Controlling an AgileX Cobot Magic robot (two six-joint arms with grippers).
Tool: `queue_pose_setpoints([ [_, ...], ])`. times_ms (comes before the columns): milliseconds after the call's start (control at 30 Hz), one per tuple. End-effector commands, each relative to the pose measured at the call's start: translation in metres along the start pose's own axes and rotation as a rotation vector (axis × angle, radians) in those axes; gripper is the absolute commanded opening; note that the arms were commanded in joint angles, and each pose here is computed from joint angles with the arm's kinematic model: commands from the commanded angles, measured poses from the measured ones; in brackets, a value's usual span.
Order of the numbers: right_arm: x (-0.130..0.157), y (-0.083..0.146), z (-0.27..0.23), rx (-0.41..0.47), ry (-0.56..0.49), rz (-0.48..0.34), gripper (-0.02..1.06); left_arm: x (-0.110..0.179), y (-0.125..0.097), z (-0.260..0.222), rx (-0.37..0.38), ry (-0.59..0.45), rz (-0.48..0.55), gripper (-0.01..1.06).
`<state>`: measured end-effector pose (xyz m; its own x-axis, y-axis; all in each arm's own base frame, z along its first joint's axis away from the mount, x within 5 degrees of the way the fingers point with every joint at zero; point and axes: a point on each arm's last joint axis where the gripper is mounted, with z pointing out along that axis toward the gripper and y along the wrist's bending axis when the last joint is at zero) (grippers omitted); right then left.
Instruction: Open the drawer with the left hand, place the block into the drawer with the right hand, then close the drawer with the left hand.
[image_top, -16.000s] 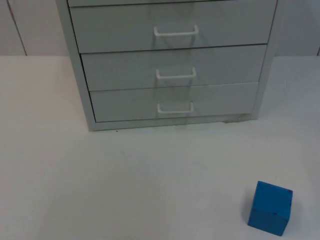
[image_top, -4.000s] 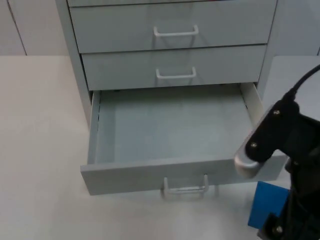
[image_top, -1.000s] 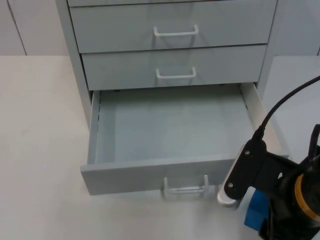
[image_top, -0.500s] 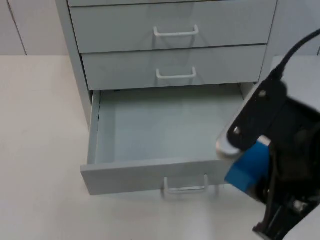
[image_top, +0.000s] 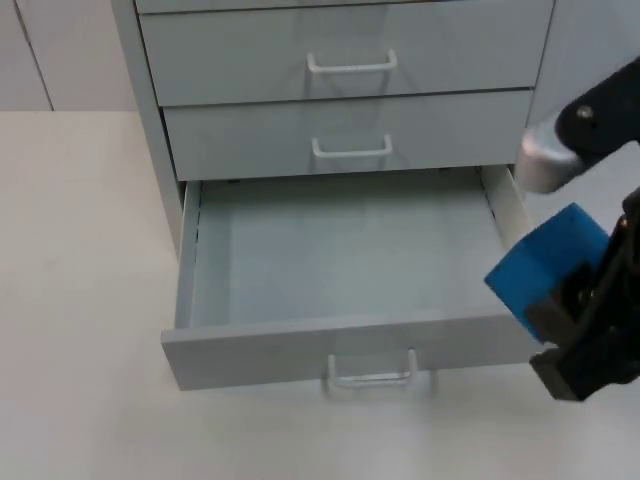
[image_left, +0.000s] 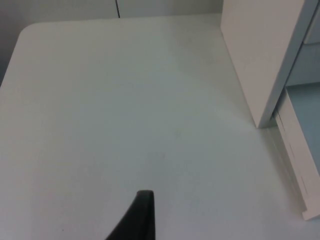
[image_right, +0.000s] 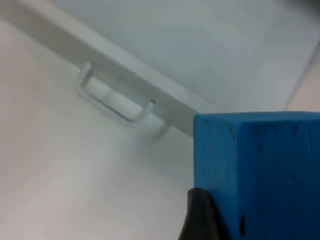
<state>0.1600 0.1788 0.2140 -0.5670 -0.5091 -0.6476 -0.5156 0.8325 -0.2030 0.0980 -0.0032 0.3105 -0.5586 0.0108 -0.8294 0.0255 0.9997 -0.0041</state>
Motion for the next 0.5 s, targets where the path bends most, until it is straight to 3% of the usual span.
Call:
queue_pose_setpoints([
  [0, -0.005, -0.002, -0.004, 0.009, -0.023, 0.09, 0.0, -0.001, 0.0, 0.0, 0.005, -0.02, -0.007, 1.05],
  [67, -0.012, -0.008, -0.003, 0.025, -0.046, 0.188, 0.0, -0.001, -0.001, 0.0, 0.008, -0.023, -0.01, 1.05],
  [233, -0.034, -0.028, -0.004, 0.061, -0.105, 0.281, 0.0, -0.001, -0.001, 0.0, 0.009, -0.023, -0.011, 1.05],
  [467, -0.05, -0.044, 0.013, 0.103, -0.101, 0.33, 0.0, -0.001, -0.001, 0.0, 0.009, -0.023, -0.011, 1.05],
])
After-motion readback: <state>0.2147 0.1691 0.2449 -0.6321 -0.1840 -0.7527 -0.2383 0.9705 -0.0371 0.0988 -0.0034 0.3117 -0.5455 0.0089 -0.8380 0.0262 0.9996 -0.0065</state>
